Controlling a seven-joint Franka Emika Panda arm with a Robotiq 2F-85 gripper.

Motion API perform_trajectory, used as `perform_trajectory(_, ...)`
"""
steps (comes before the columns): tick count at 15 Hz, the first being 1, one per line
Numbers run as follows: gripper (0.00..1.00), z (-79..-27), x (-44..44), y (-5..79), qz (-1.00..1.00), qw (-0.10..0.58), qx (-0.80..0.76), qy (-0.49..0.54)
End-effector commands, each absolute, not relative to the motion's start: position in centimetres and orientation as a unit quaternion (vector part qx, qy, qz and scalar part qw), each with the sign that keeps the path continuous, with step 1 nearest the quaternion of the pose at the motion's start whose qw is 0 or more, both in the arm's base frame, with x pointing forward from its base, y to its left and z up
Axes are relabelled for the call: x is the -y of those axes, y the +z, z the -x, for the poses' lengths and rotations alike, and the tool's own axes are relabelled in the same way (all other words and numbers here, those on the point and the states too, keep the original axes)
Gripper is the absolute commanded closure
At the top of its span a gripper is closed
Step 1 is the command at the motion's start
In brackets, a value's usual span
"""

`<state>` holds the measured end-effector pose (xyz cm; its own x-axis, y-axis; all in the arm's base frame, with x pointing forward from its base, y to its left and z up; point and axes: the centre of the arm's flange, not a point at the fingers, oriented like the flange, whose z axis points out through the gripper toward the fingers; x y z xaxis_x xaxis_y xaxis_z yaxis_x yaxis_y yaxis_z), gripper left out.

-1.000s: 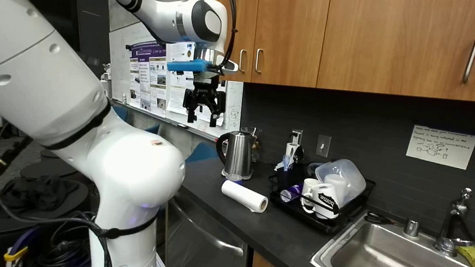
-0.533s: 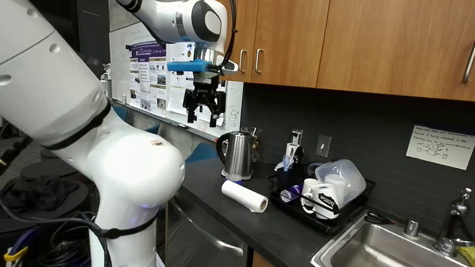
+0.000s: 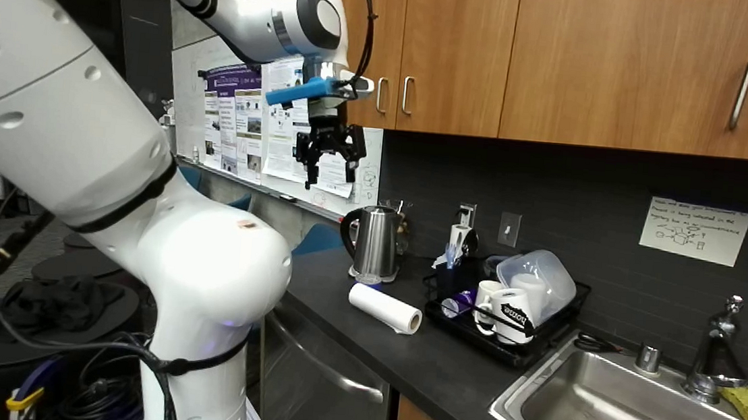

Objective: Move the blue tape to the right

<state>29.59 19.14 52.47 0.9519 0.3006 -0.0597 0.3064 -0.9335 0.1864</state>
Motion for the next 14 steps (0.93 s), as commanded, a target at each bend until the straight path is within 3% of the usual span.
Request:
perform_trajectory(1, 0.0, -31.5, -24.4, 55.8, -0.966, 0.152, -0.208, 0.004)
perform_trajectory(7, 0.0, -31.2, -37.2, 55.8, -0.92, 0.216, -0.325, 0.027)
perform_trajectory(14, 0.0, -33.8, -45.8, 46.8, -0.912, 0.224, -0.343, 0.003)
